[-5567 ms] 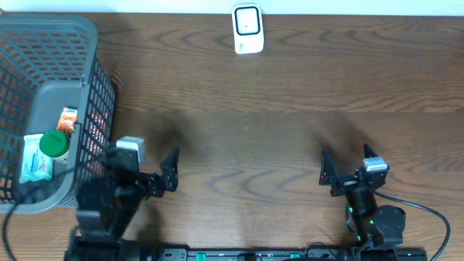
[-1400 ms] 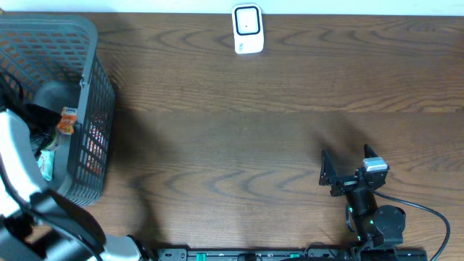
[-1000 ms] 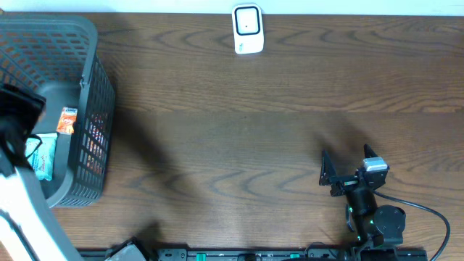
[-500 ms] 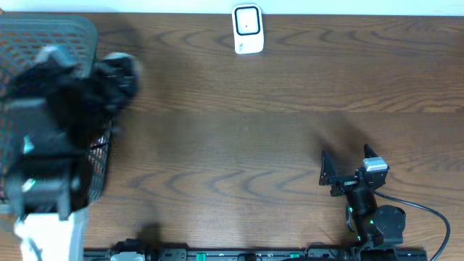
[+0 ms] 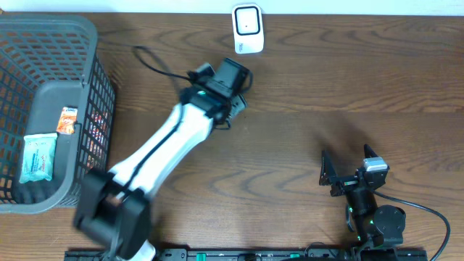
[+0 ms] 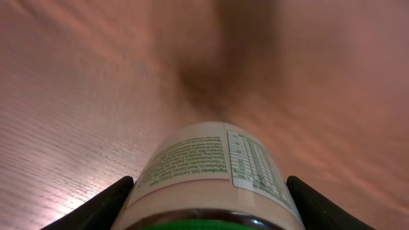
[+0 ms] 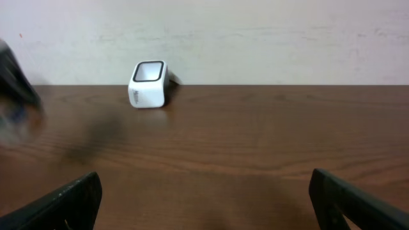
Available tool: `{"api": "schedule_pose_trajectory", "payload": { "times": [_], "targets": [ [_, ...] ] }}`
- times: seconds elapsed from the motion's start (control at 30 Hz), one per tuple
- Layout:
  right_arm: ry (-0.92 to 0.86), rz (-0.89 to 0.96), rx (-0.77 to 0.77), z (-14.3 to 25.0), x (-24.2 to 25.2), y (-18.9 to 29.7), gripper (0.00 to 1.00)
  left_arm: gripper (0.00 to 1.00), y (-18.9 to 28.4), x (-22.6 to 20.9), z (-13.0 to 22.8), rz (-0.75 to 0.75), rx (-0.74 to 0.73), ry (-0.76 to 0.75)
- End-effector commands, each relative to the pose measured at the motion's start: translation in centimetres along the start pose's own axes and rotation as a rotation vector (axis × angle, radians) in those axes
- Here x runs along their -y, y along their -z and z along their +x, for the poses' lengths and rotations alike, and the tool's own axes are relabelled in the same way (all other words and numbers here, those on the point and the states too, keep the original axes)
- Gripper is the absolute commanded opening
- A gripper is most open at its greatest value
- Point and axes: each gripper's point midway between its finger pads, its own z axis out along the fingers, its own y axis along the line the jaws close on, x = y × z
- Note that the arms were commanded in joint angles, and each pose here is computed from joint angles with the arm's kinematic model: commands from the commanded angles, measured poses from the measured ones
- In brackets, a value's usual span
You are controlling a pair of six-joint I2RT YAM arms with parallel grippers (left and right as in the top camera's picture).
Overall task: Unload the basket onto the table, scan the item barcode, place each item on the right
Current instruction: 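Lift the bottle out and set it on the table center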
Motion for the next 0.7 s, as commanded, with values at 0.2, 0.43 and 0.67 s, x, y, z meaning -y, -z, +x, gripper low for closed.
{"api": "schedule_pose_trajectory", "payload": {
  "times": [0.2, 0.43, 0.67],
  "targets": [
    [0.01, -0.002, -0.001, 0.1, -0.1, 0.0, 0.99, 0.69, -5.9, -0.9, 4.4, -0.065, -0.191, 0.068],
    [0.01, -0.002, -0.001, 0.1, -0.1, 0.0, 0.99, 0.69, -5.1, -3.7, 6.1, -0.186, -0.261, 0.094],
    [0.01, -0.002, -0.001, 0.1, -0.1, 0.0, 0.99, 0.82, -5.1, -4.9, 5.3, -0.237, -0.211, 0.052]
  ]
}}
